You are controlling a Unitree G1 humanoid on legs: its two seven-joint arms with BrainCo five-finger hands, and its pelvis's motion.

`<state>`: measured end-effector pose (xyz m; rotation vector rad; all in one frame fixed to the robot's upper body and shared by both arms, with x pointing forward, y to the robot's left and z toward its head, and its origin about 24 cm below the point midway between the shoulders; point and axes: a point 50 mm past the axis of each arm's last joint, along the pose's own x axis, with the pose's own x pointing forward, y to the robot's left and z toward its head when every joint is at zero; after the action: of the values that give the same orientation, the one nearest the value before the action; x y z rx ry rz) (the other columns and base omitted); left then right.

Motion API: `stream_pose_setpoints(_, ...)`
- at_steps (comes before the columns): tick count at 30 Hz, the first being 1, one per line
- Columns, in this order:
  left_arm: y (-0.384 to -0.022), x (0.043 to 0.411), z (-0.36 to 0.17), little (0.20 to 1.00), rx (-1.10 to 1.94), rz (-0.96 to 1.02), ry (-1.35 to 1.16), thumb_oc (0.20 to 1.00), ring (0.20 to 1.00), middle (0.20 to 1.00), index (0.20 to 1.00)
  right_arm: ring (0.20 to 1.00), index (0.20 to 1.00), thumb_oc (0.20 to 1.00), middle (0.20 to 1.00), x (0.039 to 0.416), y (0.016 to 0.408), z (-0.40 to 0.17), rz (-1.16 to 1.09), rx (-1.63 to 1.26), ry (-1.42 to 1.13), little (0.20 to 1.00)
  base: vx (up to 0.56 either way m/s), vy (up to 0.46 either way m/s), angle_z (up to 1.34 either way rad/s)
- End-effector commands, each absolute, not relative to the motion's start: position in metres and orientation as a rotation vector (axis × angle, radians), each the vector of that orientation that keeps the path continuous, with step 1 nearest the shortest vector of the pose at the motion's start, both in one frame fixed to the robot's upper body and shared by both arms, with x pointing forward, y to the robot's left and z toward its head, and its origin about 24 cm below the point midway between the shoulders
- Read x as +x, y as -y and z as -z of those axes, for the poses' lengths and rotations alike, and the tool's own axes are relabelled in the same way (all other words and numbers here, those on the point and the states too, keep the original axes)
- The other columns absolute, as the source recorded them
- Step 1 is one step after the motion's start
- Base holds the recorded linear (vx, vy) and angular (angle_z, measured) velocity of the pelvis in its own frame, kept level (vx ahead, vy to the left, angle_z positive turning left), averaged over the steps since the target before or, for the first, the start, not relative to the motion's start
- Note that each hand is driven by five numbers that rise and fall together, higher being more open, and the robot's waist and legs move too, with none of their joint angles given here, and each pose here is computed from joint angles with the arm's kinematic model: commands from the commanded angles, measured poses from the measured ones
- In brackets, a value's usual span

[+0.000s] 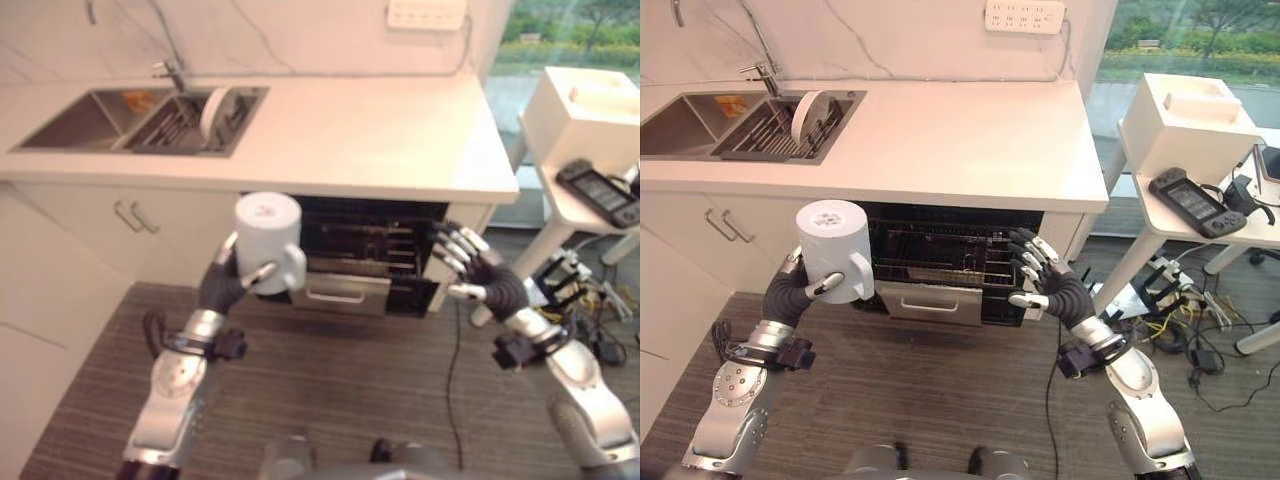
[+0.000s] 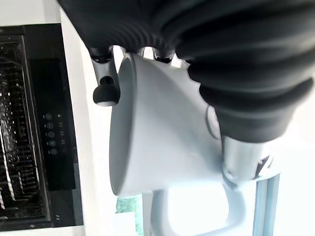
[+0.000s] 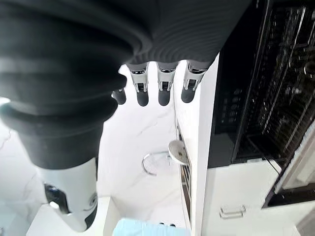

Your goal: Place the dishes in the dishwasher.

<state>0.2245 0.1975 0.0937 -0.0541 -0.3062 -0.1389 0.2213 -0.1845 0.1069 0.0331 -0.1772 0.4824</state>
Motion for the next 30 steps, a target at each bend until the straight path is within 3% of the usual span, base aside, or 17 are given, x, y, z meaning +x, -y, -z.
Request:
stream_pose_setpoints(1, -0.21, 0.229, -0.126, 0.2, 0.041, 0.142, 0.459, 0.2, 0.2, 0.2, 0.2, 1.0, 1.0, 1.0, 1.0, 0.224, 0.185, -0.127, -0.452, 0.032, 0.31, 1.0, 0.13, 0.353, 0.64)
stream_pose_setpoints(10, -0.205, 0.234, -0.135, 0.2, 0.21, 0.145, 0.519, 0.2, 0.2, 0.2, 0.2, 1.0, 1.0, 1.0, 1.0, 0.224, 0.176, -0.119, -0.447, 0.065, 0.305, 1.0, 0.1, 0.263, -0.15)
stream_pose_setpoints(18, -0.209, 0.242, -0.143, 0.2, 0.355, -0.055, 0.606, 0.2, 0.2, 0.2, 0.2, 1.0, 1.0, 1.0, 1.0, 0.241, 0.17, -0.132, -0.474, 0.026, 0.342, 1.0, 0.01, -0.133, -0.27)
stream_pose_setpoints(30, -0.176, 0.261, -0.141, 0.2, 0.535, -0.077, 0.689, 0.2, 0.2, 0.2, 0.2, 1.0, 1.0, 1.0, 1.0, 0.26, 0.142, -0.157, -0.53, 0.02, 0.391, 1.0, 0.01, -0.069, 0.01)
